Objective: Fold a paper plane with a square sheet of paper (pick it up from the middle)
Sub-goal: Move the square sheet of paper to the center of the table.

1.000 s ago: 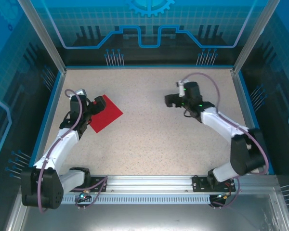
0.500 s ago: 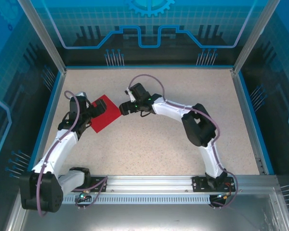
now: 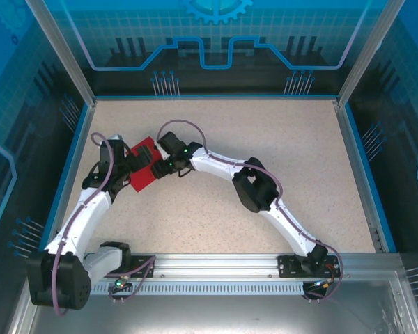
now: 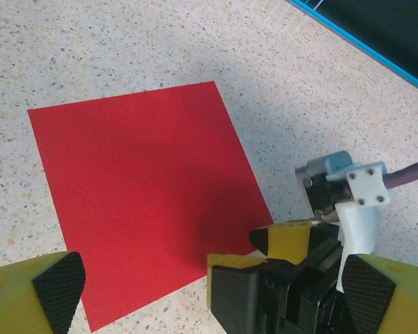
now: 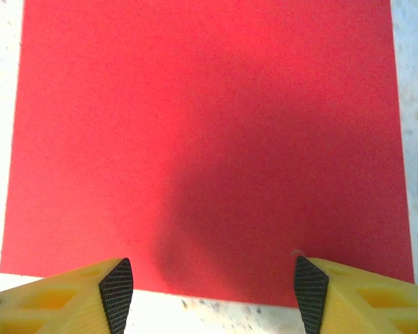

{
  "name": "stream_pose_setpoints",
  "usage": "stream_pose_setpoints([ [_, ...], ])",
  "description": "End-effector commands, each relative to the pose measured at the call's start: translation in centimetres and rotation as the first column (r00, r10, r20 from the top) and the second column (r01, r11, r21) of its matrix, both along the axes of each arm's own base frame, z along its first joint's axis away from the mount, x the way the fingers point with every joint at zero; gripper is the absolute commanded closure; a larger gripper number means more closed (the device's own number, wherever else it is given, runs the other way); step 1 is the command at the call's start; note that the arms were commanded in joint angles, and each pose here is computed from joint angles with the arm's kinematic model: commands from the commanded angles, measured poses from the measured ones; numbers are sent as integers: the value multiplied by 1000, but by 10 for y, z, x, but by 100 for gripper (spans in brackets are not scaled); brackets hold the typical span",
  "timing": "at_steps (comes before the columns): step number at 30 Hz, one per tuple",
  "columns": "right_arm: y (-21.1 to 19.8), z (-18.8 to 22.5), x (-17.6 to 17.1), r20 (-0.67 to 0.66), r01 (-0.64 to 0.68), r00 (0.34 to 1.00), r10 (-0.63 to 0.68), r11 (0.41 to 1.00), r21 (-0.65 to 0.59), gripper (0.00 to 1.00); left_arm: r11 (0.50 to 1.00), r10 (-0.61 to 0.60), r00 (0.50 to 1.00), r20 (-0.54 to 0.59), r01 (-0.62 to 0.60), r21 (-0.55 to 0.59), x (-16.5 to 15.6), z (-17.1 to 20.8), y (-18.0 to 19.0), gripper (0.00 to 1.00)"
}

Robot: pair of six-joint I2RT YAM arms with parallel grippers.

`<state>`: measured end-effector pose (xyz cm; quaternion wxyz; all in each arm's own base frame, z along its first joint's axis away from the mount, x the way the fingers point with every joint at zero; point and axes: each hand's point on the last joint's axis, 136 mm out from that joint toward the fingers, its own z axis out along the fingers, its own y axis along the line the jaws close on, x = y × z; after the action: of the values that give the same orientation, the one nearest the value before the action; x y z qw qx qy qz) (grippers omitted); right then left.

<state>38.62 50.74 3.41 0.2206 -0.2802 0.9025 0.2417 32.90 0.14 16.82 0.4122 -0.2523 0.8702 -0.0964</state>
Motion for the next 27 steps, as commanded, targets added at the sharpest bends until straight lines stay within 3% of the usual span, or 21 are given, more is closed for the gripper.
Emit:
stream_pose_setpoints([
  [1, -11, -34, -7, -68, 21, 997, -27, 996, -88, 34, 999, 32, 999, 5, -32, -5, 1, 10, 5, 1],
  [6, -18, -33, -6, -60, 39, 997, -46, 993, -115, 34, 999, 35, 999, 0, -35, -7, 1, 8, 5, 1],
  [12, -54, -52, -6, -88, 95, 989, -117, 970, -223, 34, 999, 39, 999, -17, -40, -25, 6, 4, 3, 1],
  [19, -136, -50, -26, -153, 177, 961, -229, 939, -296, 35, 999, 22, 999, -35, -23, -46, 16, -6, -1, 1],
  [27, -253, -40, -75, -231, 328, 878, -420, 878, -348, 33, 994, -11, 998, -55, 5, -112, 47, -11, -19, 1],
])
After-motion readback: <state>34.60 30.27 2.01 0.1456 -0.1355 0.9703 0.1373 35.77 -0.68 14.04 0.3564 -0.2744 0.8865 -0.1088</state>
